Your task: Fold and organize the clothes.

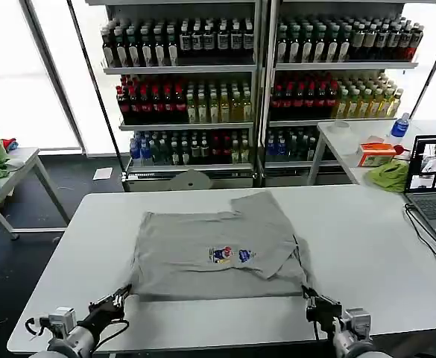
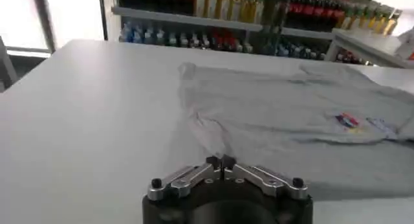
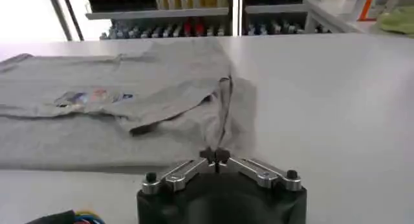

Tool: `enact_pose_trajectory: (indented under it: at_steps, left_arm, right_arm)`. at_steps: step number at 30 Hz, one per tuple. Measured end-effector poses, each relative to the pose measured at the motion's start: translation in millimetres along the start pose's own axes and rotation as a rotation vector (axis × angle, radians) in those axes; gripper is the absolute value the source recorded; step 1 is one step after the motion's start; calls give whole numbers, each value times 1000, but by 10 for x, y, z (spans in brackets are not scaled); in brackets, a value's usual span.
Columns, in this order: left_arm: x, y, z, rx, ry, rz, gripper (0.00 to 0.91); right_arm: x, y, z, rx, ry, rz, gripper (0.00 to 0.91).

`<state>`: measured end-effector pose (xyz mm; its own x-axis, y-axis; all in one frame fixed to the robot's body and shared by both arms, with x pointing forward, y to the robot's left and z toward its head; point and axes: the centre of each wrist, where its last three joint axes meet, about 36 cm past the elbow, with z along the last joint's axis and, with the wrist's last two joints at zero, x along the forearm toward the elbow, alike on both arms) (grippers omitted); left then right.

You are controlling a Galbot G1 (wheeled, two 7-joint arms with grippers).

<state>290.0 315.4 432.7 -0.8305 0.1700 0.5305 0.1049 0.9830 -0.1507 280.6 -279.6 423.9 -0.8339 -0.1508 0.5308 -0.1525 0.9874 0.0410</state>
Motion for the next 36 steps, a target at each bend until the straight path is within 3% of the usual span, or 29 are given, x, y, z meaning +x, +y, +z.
enact_pose_trajectory:
  at_steps: [25, 26, 27, 36]
  left_arm:
    - [607, -182, 357, -44, 93, -66, 20]
    - [619, -177, 366, -46, 97, -69, 212]
    - [629, -173, 374, -47, 101, -71, 907]
    - [692, -189, 357, -60, 104, -64, 907]
  right_arm:
    - [386, 56, 147, 16, 62, -31, 0]
    - [389, 56, 146, 18, 62, -31, 292]
    - [396, 60, 143, 21, 64, -31, 907]
    - [426, 59, 67, 26, 50, -41, 907]
